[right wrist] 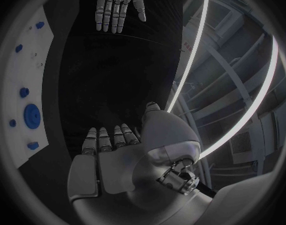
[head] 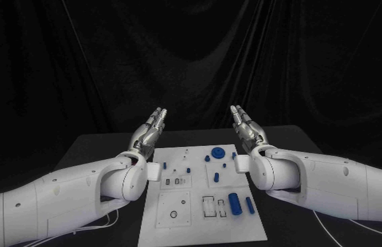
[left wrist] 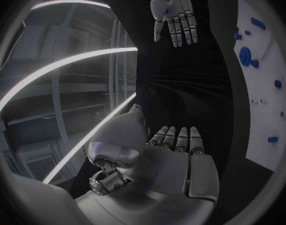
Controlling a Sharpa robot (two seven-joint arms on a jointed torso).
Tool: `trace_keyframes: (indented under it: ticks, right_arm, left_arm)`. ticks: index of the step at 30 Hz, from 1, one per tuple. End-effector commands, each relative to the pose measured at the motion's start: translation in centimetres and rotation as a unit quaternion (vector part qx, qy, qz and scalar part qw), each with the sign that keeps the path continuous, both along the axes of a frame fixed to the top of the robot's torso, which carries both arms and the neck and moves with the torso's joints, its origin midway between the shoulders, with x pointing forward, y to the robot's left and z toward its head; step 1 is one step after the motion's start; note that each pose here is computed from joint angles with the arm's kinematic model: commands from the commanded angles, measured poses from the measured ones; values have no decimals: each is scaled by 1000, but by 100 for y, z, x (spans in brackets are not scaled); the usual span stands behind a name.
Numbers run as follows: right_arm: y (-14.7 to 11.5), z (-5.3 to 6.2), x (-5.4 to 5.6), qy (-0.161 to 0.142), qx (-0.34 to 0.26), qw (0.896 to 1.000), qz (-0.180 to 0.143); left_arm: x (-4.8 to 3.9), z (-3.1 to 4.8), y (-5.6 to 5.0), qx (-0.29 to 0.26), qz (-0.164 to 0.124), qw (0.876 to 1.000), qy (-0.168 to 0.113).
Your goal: Assemble the parts on the task board
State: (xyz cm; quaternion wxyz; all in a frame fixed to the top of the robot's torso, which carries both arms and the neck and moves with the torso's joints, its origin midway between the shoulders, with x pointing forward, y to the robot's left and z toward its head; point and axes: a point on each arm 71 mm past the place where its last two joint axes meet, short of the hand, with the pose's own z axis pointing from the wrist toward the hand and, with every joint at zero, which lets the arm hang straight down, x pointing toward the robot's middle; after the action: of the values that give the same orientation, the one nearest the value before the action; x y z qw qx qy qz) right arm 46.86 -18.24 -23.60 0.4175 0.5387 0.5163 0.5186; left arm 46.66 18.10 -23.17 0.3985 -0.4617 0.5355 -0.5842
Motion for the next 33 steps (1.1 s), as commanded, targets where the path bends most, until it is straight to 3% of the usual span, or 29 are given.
trace_keyframes:
  ticks: [1,12,17,20,25,28,33]
  right_arm:
    - [9,3,15,13,59,998,0]
    - [-59,-12,27,20,79,997,14]
    - [-53,0,36,15,104,994,39]
    - [-31,17,36,17,142,986,82]
    - [27,93,86,56,184,966,175]
    - [14,161,141,65,162,964,199]
    - [-72,305,291,67,68,967,236]
  left_arm:
    - [1,83,-68,-87,-53,995,-18]
    - [-4,76,-46,-124,-84,988,-26]
    - [-19,90,0,-157,-121,980,-23]
    - [-54,95,71,-170,-134,976,-19]
    - [-101,89,196,-176,-139,974,-10]
    - [-109,89,259,-176,-136,975,-11]
    - [-111,83,335,-172,-130,976,-9]
